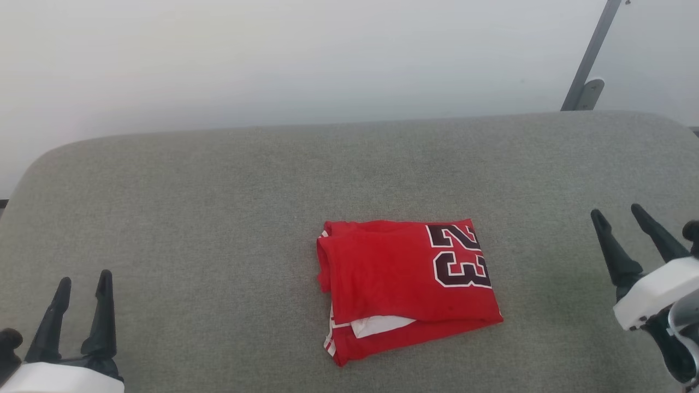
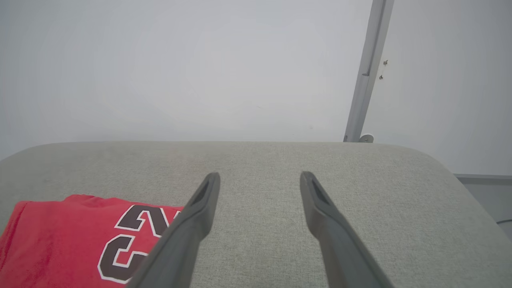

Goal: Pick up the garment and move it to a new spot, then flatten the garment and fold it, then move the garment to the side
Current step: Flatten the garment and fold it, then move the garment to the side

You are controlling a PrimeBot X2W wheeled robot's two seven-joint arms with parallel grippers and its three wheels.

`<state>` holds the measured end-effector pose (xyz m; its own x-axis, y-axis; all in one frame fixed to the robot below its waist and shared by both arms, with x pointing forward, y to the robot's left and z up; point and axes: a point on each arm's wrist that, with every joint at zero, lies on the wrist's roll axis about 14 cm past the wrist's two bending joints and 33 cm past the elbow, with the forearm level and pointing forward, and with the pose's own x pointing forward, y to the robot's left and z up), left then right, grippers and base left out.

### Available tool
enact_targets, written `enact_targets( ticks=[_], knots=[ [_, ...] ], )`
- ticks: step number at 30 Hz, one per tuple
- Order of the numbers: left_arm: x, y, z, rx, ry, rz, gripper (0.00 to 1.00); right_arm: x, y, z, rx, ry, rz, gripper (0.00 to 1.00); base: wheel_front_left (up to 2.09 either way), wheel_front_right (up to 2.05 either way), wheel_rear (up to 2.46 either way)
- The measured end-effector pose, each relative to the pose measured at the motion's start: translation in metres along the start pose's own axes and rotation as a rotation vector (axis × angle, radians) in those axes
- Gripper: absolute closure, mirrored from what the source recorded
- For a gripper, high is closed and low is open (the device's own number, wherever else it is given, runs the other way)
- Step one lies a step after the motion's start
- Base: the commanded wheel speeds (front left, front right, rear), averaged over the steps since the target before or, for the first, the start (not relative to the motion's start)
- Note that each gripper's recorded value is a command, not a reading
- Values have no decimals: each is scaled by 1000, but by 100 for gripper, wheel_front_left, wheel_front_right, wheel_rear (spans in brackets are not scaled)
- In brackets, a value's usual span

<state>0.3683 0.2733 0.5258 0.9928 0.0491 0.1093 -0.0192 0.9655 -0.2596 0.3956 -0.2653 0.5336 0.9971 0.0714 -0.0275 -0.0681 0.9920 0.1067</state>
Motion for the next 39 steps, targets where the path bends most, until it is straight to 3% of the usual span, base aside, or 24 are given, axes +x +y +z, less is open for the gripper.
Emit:
enact_targets(
  ticks=[24,39],
  knots=[
    [-16,10,5,41,3,8,0,-16,5,-23,30,-6,-7,0,0,0,0],
    [-20,9,6,29,-3,17,0,-4,33,-38,50,86,71,0,0,0,0]
  ],
)
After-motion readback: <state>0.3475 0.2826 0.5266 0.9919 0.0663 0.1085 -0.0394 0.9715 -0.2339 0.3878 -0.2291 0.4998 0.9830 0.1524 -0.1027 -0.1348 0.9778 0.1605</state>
